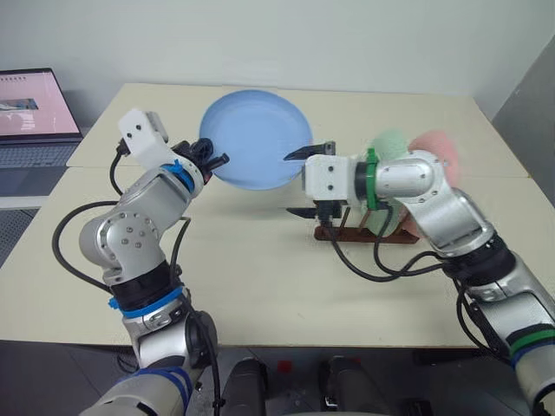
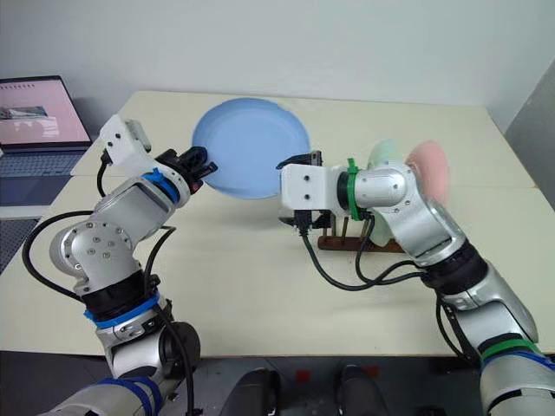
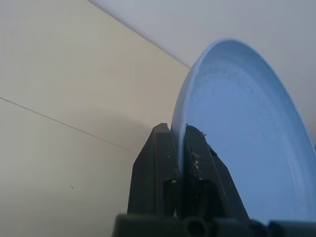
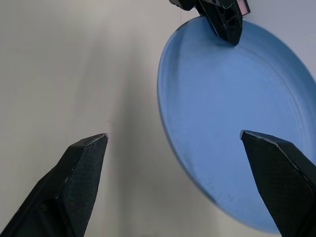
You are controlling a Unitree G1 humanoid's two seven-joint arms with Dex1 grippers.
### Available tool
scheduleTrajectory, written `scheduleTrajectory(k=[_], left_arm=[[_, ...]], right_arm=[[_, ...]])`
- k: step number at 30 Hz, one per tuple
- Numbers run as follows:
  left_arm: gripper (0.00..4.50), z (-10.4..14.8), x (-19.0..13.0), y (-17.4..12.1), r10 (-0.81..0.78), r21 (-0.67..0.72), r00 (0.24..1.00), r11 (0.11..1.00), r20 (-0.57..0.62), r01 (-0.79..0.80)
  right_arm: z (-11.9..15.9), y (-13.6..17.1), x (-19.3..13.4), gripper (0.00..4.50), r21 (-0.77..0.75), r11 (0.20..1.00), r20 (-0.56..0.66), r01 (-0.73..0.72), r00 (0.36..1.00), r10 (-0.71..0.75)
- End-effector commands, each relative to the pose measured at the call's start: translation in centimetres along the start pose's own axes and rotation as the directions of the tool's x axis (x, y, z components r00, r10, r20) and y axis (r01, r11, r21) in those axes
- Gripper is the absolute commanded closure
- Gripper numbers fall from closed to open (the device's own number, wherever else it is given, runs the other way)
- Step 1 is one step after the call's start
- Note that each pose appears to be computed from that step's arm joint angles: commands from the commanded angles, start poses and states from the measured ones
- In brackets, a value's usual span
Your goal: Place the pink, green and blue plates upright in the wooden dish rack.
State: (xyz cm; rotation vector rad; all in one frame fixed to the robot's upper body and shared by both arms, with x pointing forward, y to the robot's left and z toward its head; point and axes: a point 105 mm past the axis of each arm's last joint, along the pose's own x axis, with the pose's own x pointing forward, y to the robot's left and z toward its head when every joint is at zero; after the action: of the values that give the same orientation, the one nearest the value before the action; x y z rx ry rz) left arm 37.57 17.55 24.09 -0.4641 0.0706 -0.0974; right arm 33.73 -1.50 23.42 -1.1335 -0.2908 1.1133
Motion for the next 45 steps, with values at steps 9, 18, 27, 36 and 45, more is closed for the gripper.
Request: scheduleTrajectory(k=[9, 18, 27, 36, 45], left_arm=[[4.5, 1.0, 0.0, -2.4, -0.075, -0.015, 0.997, 0.997, 0.027, 0.076], [4.24, 1.2, -0.4, -1.6, -0.13, 0.108, 0.991, 0.986, 0.016, 0.127], [1.69, 5.6, -2.8, 1.1, -0.417, 0.378, 0.909, 0.845, 0.021, 0.379], [0.02, 1.6, -5.0, -0.3, -0.628, 0.648, 0.747, 0.478, -0.22, 0.593], [0.02, -3.3, -7.7, -2.8, -0.693, 0.632, 0.519, 0.119, -0.5, 0.766]], right_arm=[[0.1, -2.5, 1.0, 2.8, -0.189, 0.975, -0.049, 0.121, 0.99, -0.132], [0.6, -3.0, 0.6, 4.49, -0.21, 0.964, -0.022, 0.163, 0.985, -0.171], [1.7, -4.3, -2.1, 4.5, -0.128, 0.963, 0.05, 0.238, 0.971, -0.234], [3.6, -5.8, -7.5, 4.5, 0.582, 0.787, 0.241, 0.204, 0.881, -0.407], [3.3, -3.7, -11.1, 4.5, 0.899, 0.438, 0.25, -0.01, 0.832, -0.496]])
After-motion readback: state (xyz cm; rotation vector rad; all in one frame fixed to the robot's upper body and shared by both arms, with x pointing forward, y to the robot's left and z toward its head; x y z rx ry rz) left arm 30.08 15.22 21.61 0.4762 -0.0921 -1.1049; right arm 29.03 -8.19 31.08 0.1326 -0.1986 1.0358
